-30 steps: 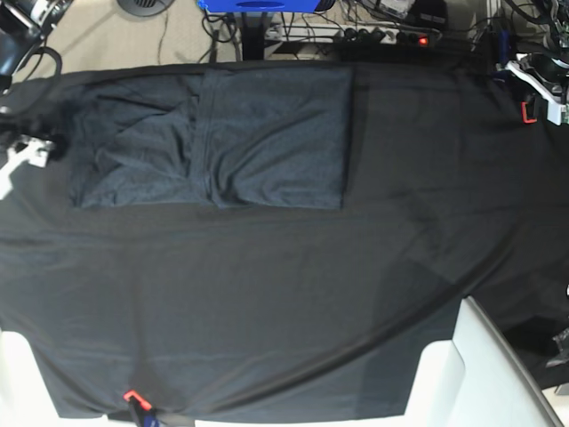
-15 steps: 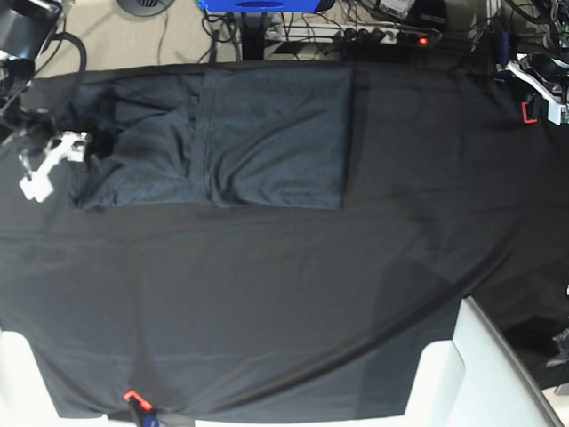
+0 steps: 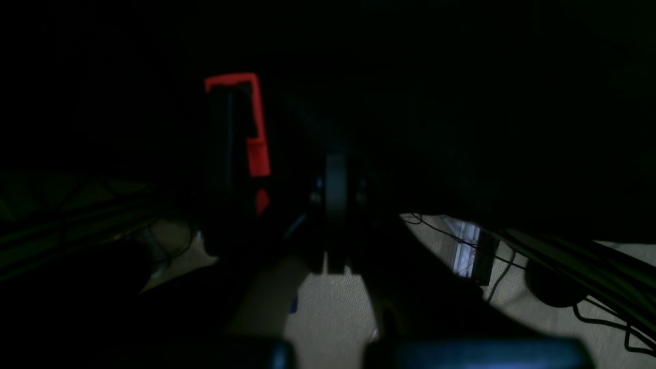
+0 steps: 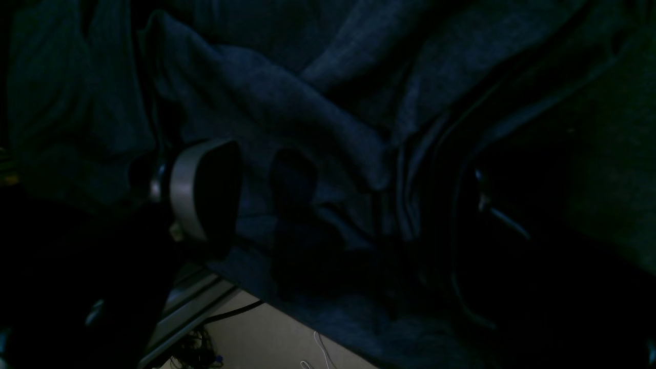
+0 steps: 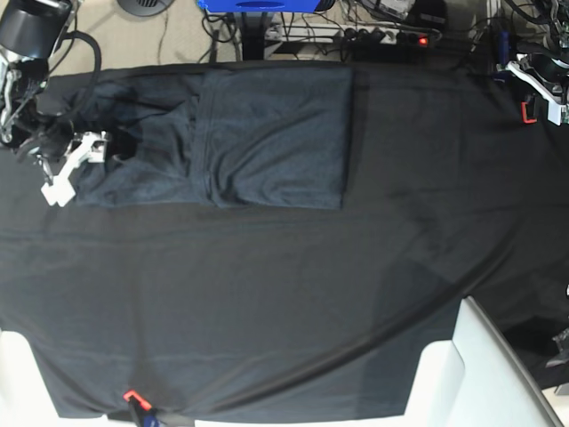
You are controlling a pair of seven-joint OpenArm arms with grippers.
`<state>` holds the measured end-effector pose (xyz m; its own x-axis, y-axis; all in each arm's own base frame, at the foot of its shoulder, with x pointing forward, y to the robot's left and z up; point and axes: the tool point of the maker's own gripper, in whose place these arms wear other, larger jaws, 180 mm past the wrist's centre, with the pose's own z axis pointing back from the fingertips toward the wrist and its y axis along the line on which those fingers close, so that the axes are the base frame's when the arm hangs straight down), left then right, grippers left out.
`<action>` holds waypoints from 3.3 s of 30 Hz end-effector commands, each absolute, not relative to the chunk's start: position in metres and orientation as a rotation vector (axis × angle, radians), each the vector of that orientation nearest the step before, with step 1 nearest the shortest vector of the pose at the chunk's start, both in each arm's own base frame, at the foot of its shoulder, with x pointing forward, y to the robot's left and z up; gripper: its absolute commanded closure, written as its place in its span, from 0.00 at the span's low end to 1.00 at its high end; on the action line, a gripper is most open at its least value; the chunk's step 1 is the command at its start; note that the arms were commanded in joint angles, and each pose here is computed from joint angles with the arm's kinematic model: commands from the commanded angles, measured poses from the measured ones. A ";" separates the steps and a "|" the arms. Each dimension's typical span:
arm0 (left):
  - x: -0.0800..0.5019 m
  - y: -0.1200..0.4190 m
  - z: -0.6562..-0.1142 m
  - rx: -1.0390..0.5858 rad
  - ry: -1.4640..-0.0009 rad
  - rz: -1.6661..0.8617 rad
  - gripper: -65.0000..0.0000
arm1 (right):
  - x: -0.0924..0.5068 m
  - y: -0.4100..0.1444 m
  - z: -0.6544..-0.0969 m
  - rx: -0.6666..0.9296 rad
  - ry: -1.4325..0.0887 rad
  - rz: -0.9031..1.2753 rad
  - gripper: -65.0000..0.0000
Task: Fold the T-shirt properly
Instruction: 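Grasp the shirt's end with the right gripper, then fold the grasped end with the right gripper over onto the shirt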
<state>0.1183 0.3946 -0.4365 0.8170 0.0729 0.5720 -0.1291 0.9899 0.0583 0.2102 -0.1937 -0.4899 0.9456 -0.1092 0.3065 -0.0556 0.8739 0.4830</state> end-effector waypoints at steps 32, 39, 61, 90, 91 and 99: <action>0.125 0.402 -0.425 0.116 -0.635 0.089 1.00 | 0.224 -0.172 -0.470 0.458 -0.271 0.150 1.00; 0.126 0.402 -0.424 0.117 -0.639 0.085 1.00 | 0.235 -0.133 -0.432 0.434 -0.319 0.298 1.00; 0.129 0.402 -0.421 0.121 -0.647 0.078 1.00 | 0.216 0.043 -0.396 0.628 -0.288 0.421 1.00; 0.143 0.403 -0.417 0.122 -0.676 0.078 1.00 | 0.232 0.114 -0.430 0.523 -0.149 0.310 1.00; 0.143 0.404 -0.417 0.121 -0.677 0.079 1.00 | 0.232 0.113 -0.431 0.521 -0.147 0.303 1.00; 0.143 0.404 -0.417 0.121 -0.676 0.080 1.00 | 0.240 0.108 -0.433 0.484 -0.155 0.174 1.00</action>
<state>0.1367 0.3953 -0.4287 0.7948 0.0561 0.6043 -0.1201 0.9906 0.0660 0.2308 0.0976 -0.4454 0.9782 0.1350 0.1576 -0.1904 0.8860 0.4228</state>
